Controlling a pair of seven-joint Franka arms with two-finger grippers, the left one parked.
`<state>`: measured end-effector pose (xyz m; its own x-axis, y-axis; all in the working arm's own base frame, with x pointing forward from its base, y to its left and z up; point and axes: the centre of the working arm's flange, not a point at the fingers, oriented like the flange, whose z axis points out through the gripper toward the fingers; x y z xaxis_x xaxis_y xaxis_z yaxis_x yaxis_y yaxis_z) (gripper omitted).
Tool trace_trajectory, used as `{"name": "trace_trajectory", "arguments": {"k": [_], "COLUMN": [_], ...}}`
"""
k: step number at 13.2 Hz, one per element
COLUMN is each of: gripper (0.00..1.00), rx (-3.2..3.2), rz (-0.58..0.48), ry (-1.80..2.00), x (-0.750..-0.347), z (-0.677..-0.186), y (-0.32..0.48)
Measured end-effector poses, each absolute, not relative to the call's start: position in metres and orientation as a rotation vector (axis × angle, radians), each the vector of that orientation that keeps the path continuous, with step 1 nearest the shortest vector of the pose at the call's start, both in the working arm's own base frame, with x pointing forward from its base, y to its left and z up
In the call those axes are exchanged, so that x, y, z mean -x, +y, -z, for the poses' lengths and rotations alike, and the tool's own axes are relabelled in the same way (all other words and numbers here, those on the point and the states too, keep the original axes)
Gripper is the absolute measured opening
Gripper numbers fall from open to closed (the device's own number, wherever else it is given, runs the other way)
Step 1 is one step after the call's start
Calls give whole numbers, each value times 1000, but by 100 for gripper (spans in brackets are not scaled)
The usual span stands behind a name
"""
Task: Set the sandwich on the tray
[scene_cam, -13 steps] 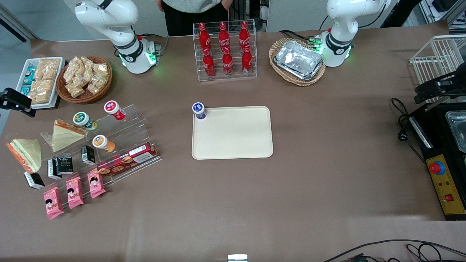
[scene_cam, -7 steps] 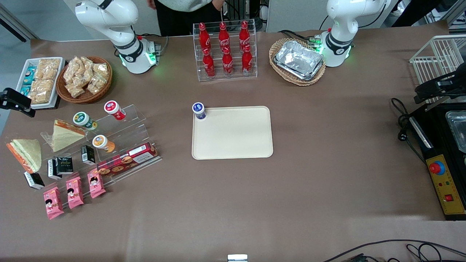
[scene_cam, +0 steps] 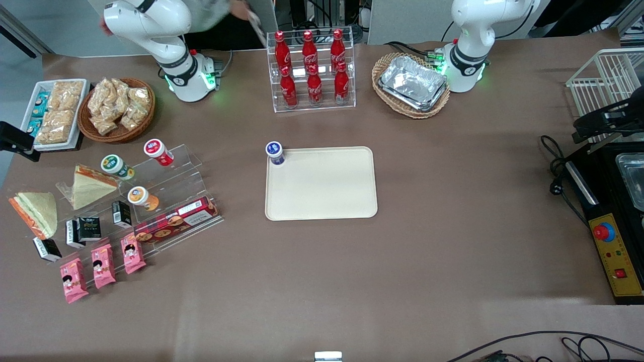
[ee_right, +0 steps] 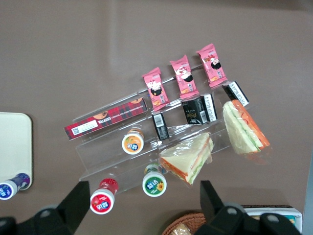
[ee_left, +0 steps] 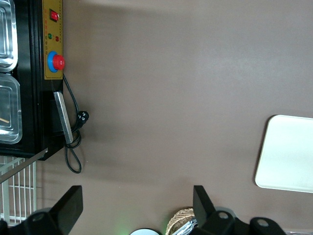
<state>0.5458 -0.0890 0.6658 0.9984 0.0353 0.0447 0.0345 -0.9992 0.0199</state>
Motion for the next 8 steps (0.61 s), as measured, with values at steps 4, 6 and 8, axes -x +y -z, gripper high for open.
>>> {"name": "trace_trajectory", "arguments": {"k": [4, 6, 8], "gripper": [100, 100, 100], "rx": [-3118, -3116, -3113], "rz": [-68, -66, -62], "ry": [30, 46, 73], "x": [-539, -534, -529], "z": [-666, -666, -665], "y": [-123, -143, -165]}}
